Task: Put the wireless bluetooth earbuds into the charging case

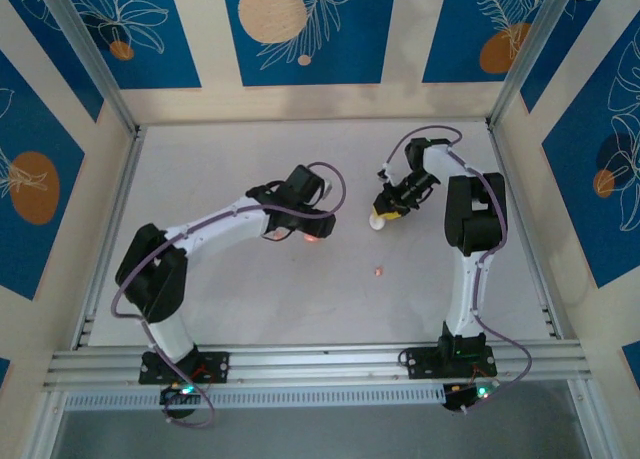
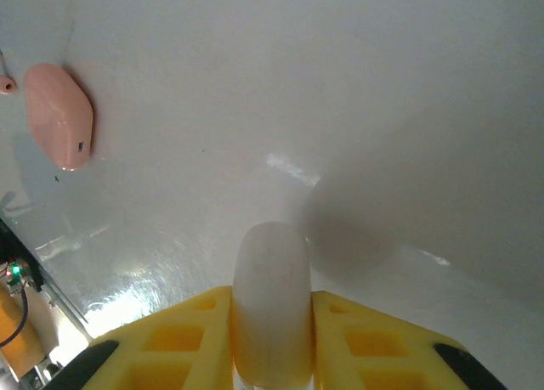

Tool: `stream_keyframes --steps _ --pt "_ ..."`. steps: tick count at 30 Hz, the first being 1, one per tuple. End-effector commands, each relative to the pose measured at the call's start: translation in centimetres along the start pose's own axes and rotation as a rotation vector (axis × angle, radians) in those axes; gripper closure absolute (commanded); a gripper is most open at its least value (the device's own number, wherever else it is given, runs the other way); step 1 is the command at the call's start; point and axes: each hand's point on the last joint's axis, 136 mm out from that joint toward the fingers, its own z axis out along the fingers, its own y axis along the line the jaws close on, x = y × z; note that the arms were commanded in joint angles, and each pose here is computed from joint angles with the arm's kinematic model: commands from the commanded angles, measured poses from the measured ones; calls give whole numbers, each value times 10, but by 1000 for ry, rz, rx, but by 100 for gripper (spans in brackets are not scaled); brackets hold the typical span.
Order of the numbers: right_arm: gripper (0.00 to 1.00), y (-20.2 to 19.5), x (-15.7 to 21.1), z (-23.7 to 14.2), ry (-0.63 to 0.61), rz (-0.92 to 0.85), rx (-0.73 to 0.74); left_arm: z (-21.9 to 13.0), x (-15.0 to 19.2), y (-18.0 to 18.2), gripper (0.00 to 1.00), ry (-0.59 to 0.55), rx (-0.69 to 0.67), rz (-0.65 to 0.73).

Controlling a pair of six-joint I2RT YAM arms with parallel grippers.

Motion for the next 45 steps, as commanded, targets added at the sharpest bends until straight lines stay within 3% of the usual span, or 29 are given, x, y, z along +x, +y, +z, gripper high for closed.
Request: stream_keyframes --steps 1,10,15,21,29,45 --pt "73 -3 -8 -12 -18 -10 5 3 8 5 34 107 -5 -47" --pt "66 -13 -24 -27 -78 -11 38 17 1 17 39 193 -4 -78" --pt "66 -17 -23 -33 -93 3 53 26 3 19 39 246 -4 -68" --pt "59 -19 -17 -46 -115 16 111 35 9 25 39 292 -28 -56" --pt "57 13 -22 -70 -264 -34 64 53 23 25 41 379 -26 -53" --pt "56 50 -15 -67 -255 -104 53 78 23 43 39 444 -133 -13"
